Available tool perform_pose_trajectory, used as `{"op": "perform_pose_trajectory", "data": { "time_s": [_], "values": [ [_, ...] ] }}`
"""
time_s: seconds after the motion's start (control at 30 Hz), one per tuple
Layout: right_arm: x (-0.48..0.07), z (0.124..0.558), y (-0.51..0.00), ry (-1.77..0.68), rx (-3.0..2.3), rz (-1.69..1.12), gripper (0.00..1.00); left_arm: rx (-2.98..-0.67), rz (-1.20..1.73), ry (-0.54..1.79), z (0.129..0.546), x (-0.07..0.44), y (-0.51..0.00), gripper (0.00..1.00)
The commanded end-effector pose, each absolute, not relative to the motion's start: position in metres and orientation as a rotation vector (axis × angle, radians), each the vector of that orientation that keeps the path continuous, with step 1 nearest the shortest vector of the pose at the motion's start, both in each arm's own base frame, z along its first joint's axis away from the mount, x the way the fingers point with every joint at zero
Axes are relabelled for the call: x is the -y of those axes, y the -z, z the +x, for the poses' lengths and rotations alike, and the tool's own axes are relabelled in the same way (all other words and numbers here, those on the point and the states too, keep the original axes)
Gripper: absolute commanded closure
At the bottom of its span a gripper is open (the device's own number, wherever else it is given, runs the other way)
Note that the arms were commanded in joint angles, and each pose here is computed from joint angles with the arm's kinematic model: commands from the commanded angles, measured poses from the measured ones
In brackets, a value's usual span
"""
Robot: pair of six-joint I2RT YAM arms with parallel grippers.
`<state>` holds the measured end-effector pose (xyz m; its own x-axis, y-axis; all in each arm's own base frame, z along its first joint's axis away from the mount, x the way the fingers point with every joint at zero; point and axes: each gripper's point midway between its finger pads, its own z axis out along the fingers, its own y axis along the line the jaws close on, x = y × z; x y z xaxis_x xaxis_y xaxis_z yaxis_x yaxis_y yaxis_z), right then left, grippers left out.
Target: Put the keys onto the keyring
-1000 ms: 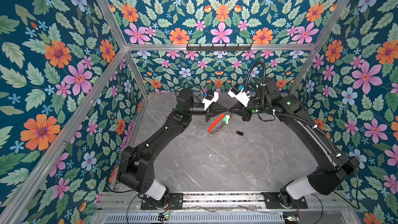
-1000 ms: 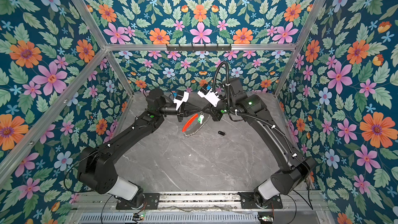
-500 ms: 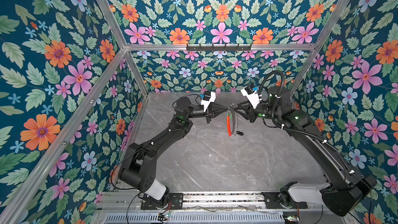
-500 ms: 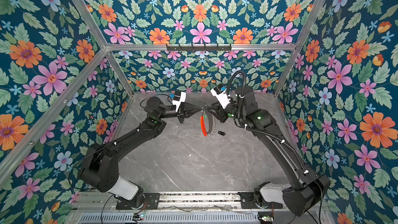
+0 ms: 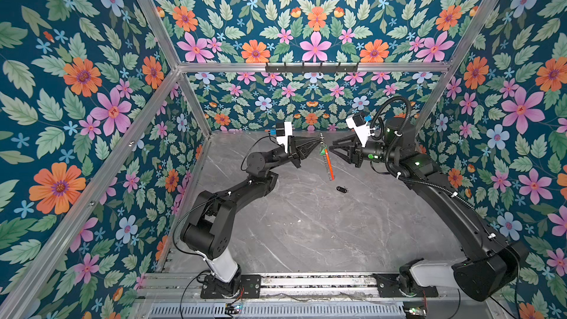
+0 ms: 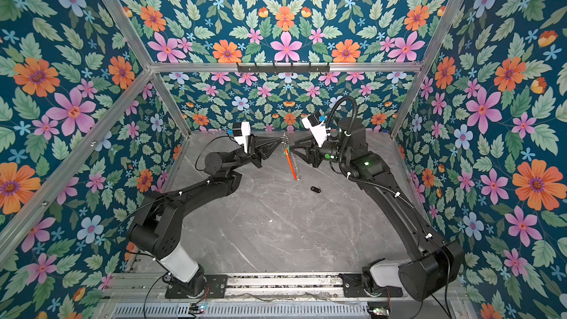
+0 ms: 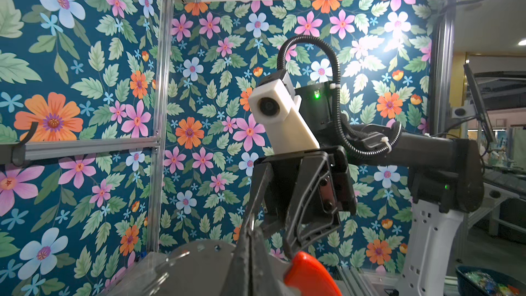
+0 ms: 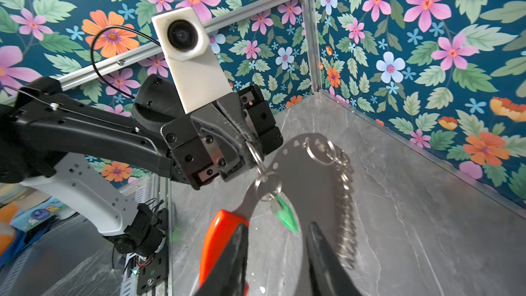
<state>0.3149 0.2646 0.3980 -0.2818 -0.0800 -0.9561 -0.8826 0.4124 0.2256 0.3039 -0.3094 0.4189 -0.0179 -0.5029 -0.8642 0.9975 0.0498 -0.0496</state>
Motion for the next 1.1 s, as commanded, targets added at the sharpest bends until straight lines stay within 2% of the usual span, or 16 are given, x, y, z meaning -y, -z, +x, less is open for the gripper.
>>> {"op": "perform_pose_trajectory", "data": {
  "time_s": [0.0, 0.23, 0.27, 0.43, 0.47, 0.8, 1.07],
  "values": [
    [-0.273, 0.311, -0.411, -1.056, -1.602, -0.891, 0.64, -0.761, 0.709, 1.401, 0.293, 0.300, -0.440, 1.00],
    [-0.286, 0.311, -0.410, -1.073, -1.597, -0.925, 0.65, -0.751, 0.713, 1.418, 0.291, 0.305, -0.442, 1.00],
    [-0.287, 0.312, -0.410, -1.071, -1.598, -0.925, 0.68, -0.749, 0.714, 1.421, 0.291, 0.306, -0.443, 1.00],
    [-0.294, 0.310, -0.407, -1.075, -1.600, -0.934, 0.99, -0.736, 0.702, 1.423, 0.290, 0.306, -0.446, 1.00],
    [-0.297, 0.310, -0.406, -1.079, -1.604, -0.937, 1.00, -0.732, 0.700, 1.421, 0.290, 0.306, -0.447, 1.00],
    [-0.313, 0.311, -0.399, -1.077, -1.626, -0.952, 1.00, -0.731, 0.698, 1.422, 0.288, 0.310, -0.445, 1.00],
    [-0.302, 0.309, -0.396, -0.995, -1.653, -0.935, 1.00, -0.726, 0.709, 1.404, 0.285, 0.308, -0.444, 1.00]
  ]
}}
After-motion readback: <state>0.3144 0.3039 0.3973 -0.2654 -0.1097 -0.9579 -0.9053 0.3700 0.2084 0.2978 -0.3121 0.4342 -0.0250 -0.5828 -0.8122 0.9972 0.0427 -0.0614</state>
